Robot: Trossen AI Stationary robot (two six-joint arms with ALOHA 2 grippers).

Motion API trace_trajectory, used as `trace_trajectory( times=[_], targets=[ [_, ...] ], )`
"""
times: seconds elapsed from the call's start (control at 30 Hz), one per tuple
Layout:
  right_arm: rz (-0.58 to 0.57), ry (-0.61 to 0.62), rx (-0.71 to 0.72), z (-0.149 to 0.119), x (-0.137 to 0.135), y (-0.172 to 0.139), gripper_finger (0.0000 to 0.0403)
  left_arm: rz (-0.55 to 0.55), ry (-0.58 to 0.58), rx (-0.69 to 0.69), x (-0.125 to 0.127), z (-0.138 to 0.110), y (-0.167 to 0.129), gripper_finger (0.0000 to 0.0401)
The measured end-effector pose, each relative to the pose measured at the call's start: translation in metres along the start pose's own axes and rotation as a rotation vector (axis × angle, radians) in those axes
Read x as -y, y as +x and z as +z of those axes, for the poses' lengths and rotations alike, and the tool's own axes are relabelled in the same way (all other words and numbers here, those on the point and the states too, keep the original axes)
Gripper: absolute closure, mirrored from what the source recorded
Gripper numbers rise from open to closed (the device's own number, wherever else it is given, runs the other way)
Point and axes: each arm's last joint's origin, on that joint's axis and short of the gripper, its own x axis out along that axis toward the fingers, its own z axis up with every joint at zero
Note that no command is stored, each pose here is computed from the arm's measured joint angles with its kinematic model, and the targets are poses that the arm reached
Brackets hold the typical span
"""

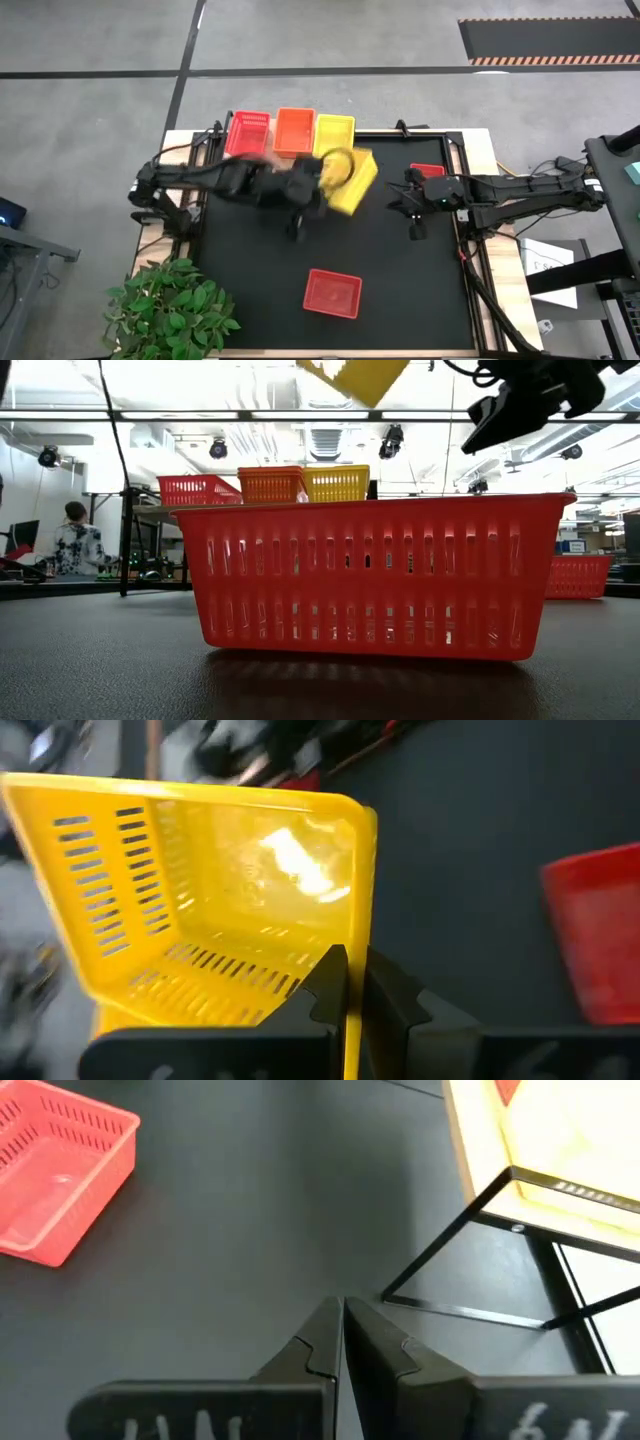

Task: Stack baskets on shelf by color
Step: Stack the yellow bin on the other yellow bin on the shelf

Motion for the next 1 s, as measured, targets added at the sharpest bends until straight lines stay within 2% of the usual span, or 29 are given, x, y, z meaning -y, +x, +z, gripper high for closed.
trace_trajectory(
  times=[0.1,0.27,0.4,0.57,0.77,1.0],
  targets=[
    [-0.004,0.003,0.021,-0.006,-0.001,-0.006,0.0394,0.067,-0.001,-0.114,-0.027,-0.013,0.021,0.0401],
    [-0.014,0.005,0.067,-0.018,-0.002,-0.018,0.0394,0.243,0.036,-0.328,-0.067,-0.032,0.048,0.0401],
    [-0.024,0.008,0.116,-0.021,-0.001,-0.028,0.0394,0.292,0.042,-0.380,-0.087,-0.035,0.069,0.0401],
    [-0.030,0.009,0.144,-0.025,-0.002,-0.034,0.0394,0.303,-0.006,-0.374,-0.092,-0.030,0.085,0.0401],
    [-0.031,0.009,0.146,-0.027,-0.002,-0.034,0.0394,0.297,-0.140,-0.406,-0.085,-0.034,0.093,0.0401],
    [-0.031,0.008,0.146,-0.027,-0.002,-0.034,0.0394,0.299,-0.169,-0.402,-0.084,-0.034,0.093,0.0401]
  ],
)
